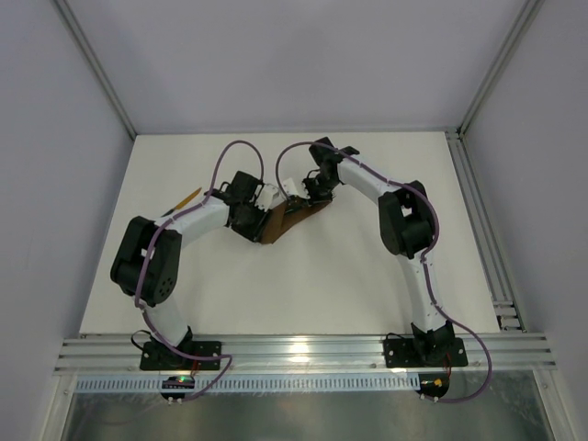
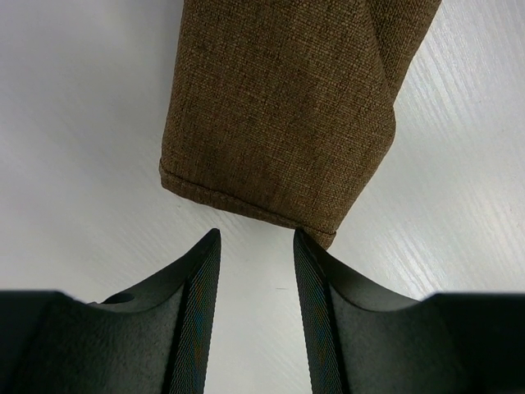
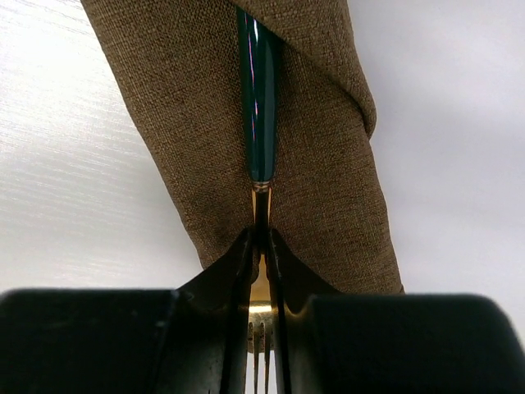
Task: Fold the napkin into a case and place the utensils inside
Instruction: Stuff the fork into the folded napkin.
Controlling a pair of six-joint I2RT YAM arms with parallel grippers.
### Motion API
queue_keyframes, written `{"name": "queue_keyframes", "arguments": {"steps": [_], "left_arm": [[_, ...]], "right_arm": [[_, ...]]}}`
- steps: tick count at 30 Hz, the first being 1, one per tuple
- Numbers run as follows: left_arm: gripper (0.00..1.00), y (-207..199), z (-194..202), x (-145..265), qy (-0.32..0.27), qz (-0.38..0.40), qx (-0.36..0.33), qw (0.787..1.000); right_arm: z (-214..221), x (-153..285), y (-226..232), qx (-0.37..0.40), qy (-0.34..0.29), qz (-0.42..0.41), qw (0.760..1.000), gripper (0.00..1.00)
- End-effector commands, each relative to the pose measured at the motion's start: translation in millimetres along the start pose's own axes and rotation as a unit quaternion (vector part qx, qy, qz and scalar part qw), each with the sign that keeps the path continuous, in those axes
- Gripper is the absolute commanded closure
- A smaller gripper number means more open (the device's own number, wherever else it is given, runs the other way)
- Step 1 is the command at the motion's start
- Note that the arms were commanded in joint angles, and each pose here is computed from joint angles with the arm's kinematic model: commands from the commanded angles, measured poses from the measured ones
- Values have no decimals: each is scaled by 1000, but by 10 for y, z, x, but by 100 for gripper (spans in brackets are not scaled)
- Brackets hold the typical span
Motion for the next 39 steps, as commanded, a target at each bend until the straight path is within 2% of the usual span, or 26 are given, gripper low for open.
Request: {"name": "queue_keyframes", "arguments": {"steps": [1, 8, 23, 32, 39], "left_arm": [[58, 31, -84, -26, -14, -6, -7, 1000], [57, 42, -75, -26, -13, -9, -10, 1000], [52, 98, -90, -69, -17, -23, -10, 1000], [52, 122, -168, 4, -49, -26, 6, 998], [53, 111, -145, -51, -44, -17, 8, 999]], "right_arm": [[-166, 161, -127, 29, -1, 20, 999, 84], [-242, 238, -202, 55, 4, 35, 998, 88], [-611, 66, -333, 199, -4, 52, 979, 88], [-729, -27, -272, 219, -23, 45, 974, 88], [-785, -125, -202, 215, -37, 36, 975, 89]]}}
Point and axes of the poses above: each gripper's point midway between its finger pads, its own x axis back along the fingers, its own y axis along the line the jaws close on, z = x × y, the point moved 1 cm from there along x, back along the fingers, and after that the axes turned 10 degrees about -x, right-handed, at the moved point
